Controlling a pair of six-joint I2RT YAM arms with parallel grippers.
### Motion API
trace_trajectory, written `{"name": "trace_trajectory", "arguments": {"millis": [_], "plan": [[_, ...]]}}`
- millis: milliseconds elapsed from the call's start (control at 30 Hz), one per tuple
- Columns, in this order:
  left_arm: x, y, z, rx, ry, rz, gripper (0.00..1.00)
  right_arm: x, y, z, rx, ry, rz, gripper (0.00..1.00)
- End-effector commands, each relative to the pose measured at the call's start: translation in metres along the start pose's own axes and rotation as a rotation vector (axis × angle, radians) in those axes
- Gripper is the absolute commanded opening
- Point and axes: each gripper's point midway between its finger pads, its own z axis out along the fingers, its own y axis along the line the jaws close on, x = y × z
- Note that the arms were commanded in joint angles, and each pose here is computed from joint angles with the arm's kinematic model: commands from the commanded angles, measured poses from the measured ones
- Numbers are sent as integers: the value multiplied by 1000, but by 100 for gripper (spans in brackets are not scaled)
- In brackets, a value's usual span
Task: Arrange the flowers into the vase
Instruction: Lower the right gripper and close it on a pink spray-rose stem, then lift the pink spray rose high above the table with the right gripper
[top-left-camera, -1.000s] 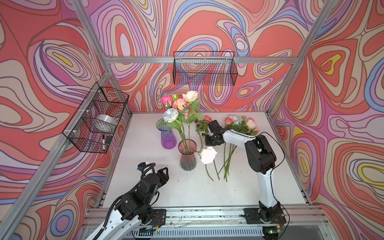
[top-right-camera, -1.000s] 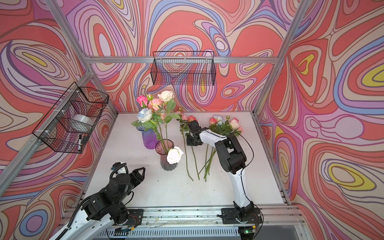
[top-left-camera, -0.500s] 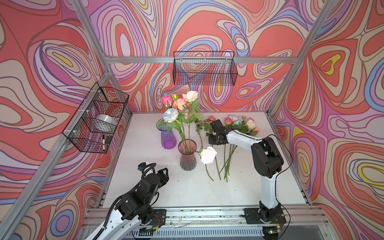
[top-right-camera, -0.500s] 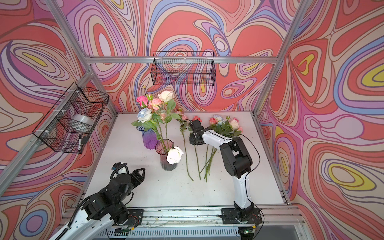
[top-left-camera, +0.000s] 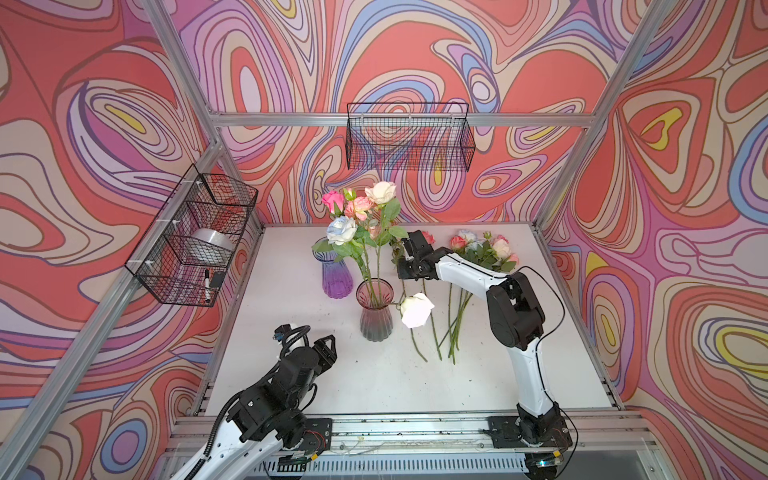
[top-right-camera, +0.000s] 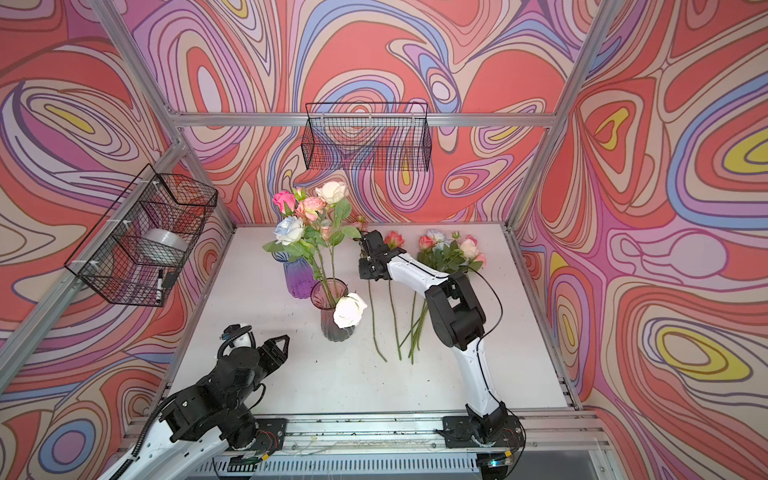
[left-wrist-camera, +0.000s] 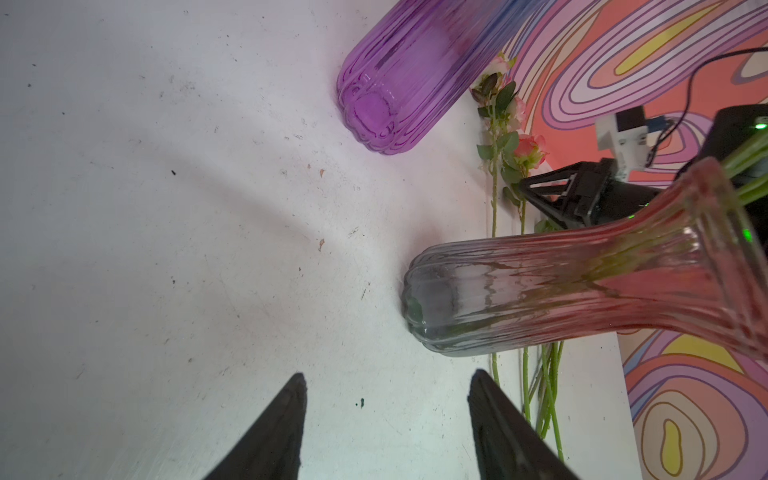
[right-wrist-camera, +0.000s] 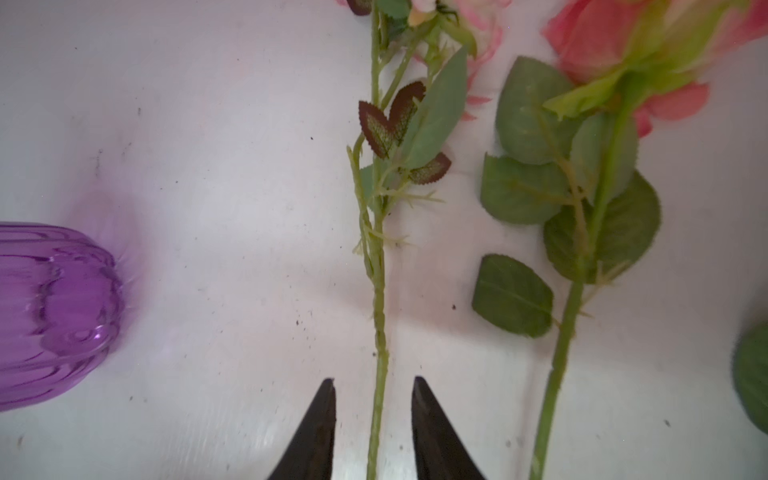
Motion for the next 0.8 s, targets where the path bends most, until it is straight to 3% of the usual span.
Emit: {"name": "trace_trajectory", "arguments": {"millis": [0,167,333,467,600,767], "plan": [[-6,6,-10,-27,-12,15,63,14,-6,26,40,69,-29,32],[-13,9,-19,-33,-33,22,63,26,-8,50,63,120,-36,28],[-16,14,-23,-30,-52,14,62,21,-5,38,51,77,-26,3],[-16,12,-23,-19,-56,8,62,5,6,4,13,5,-6,0],[-16,3,-23,3,-45,36,62,-9,29,-57,-67,-128,48,0],[-27,-11,-21,8,-79,86,63,0,39,-122,-126,-247,116,0]]}}
